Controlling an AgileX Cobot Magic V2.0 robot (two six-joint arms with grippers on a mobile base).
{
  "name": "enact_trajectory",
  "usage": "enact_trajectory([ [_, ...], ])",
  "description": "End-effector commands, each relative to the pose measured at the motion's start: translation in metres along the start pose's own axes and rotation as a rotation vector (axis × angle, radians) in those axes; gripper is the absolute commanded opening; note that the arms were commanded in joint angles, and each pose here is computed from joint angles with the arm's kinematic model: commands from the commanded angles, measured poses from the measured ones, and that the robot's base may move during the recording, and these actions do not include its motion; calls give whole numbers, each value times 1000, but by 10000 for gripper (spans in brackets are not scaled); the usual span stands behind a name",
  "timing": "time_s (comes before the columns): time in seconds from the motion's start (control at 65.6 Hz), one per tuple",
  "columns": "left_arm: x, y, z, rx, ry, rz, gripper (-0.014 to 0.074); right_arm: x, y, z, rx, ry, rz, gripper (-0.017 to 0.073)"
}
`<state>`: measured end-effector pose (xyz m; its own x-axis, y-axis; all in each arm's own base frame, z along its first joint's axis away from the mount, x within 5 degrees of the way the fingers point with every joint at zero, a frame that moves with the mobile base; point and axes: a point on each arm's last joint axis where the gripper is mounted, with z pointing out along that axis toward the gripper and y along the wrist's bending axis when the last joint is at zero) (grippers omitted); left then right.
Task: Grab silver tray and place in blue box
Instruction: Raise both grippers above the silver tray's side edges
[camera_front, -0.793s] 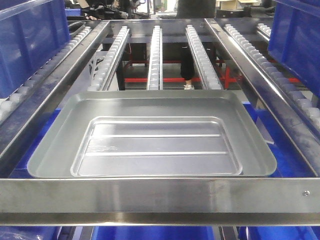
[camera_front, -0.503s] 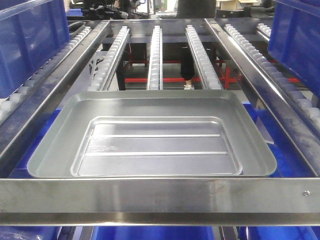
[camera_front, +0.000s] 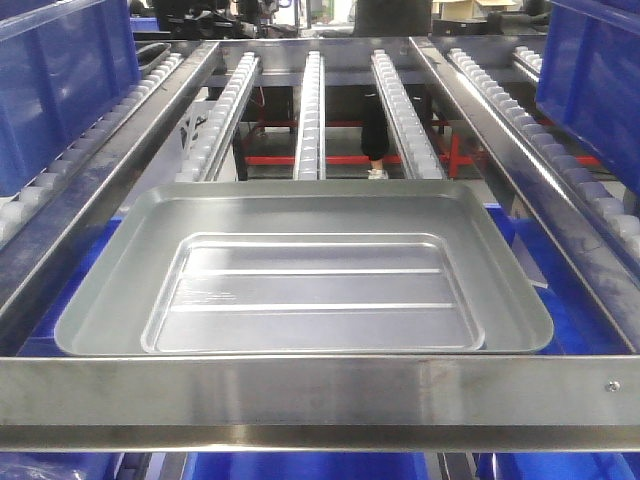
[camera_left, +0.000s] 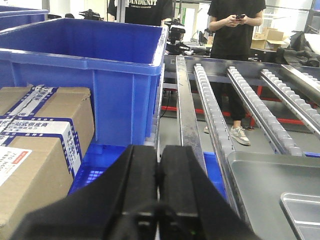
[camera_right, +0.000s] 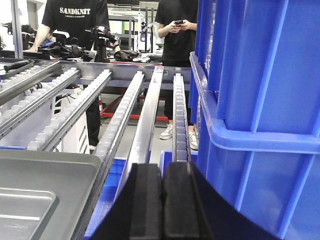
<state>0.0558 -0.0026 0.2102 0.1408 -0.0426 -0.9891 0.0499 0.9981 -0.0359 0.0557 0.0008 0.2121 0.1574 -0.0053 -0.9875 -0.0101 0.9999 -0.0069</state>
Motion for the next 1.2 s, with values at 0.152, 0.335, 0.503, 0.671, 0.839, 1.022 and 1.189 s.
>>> enact_trajectory([
  [0.152,-3,0,-1,5,-82,-5,-8,-16,0,-2,-3,-127,-11,57],
  [0.335,-26,-1,-2,-1,-27,-4,-8,-33,-1,-3,6,-86,-5,57],
  [0.503,-69,-2,1,-16,165,-5,-8,-61,-2,9,17,144,55,57],
  [0.671,-94,-2,26,-30,438,-11,-8,-77,-2,45,25,419,57,57],
  [0.839,-88,-4,58,-37,814,-44,-8,-72,-3,85,37,797,55,57],
  [1.022,-66,-11,87,-9,1038,-160,-8,-47,-3,118,41,1046,63,57],
  [1.189,-47,-14,111,-9,1100,-233,-8,-27,4,135,29,1134,177,57],
])
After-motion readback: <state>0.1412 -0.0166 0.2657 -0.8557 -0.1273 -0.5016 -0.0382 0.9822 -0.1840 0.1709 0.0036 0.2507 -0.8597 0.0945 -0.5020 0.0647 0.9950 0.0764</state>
